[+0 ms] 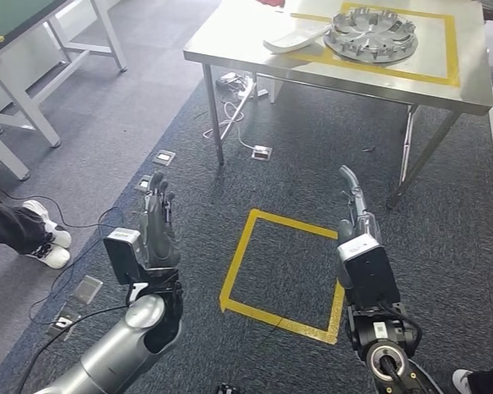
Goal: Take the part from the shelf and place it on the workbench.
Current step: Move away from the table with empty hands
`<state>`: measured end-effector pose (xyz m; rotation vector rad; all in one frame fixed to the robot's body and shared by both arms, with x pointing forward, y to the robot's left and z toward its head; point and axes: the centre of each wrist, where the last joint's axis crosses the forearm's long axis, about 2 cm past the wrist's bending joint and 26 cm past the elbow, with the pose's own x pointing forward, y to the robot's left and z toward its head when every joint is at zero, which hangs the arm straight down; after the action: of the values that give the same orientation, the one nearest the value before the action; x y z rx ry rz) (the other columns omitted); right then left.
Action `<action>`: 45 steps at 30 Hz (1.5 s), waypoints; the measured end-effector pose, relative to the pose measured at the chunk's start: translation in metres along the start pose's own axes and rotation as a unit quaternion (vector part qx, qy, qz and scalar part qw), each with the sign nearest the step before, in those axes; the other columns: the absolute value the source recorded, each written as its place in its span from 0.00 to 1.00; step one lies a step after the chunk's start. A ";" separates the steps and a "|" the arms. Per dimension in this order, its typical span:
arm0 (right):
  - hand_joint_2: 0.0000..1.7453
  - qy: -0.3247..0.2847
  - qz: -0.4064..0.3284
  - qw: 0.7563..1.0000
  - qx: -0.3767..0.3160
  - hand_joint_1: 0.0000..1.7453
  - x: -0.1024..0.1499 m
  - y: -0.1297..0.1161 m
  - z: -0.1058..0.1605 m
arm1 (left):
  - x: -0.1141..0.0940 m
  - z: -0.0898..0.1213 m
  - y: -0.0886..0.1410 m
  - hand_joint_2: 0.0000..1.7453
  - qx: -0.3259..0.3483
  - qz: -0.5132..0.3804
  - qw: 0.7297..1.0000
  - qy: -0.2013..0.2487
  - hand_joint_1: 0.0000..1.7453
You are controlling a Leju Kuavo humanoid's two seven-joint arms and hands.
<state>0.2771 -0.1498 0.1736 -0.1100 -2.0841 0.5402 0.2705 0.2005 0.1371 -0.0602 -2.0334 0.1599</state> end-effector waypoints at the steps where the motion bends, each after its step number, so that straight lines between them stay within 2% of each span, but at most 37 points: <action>1: 0.00 0.000 0.000 1.000 0.000 0.00 0.000 0.000 0.000 | 0.000 0.000 0.000 0.00 0.001 0.000 1.000 0.000 0.00; 45: 0.00 -0.003 -0.004 1.000 0.014 0.00 0.004 0.005 -0.005 | 0.001 0.006 0.007 0.00 0.013 -0.009 1.000 0.006 0.00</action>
<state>0.2786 -0.1427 0.1769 -0.0831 -2.0821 0.5649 0.2645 0.2071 0.1346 -0.0258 -2.0185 0.1749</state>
